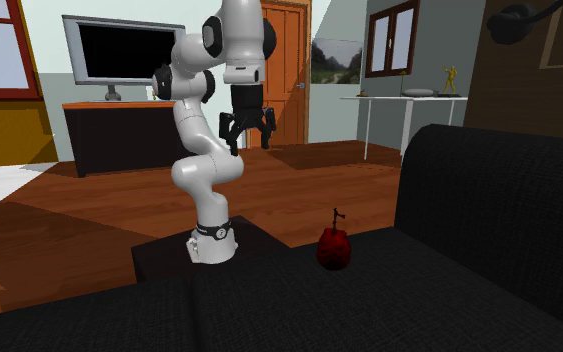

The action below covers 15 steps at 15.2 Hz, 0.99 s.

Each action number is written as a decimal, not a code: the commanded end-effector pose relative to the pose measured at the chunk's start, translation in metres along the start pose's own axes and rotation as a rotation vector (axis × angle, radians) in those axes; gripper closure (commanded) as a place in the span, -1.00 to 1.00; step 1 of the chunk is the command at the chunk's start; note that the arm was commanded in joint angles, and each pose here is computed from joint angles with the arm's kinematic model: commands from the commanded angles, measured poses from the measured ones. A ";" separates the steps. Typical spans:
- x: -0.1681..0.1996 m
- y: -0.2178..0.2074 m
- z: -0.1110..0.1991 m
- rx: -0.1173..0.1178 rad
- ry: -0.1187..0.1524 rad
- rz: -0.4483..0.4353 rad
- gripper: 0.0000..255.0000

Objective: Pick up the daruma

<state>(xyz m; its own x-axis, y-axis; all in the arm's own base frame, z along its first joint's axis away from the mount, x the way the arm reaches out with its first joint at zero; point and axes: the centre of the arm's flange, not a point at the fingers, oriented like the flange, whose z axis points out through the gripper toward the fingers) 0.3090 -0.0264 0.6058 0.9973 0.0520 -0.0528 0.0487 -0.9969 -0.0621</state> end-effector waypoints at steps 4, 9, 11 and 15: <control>0.023 -0.005 0.022 0.009 0.061 0.009 -1.00; 0.064 -0.014 0.055 0.025 0.162 0.024 -1.00; 0.082 -0.017 0.067 0.031 0.203 0.030 -1.00; 0.118 -0.024 0.089 0.044 0.284 0.042 -1.00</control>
<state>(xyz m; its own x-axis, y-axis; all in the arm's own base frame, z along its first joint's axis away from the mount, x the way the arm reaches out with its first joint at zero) 0.4105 0.0046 0.5169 0.9799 -0.0078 0.1993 0.0134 -0.9944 -0.1048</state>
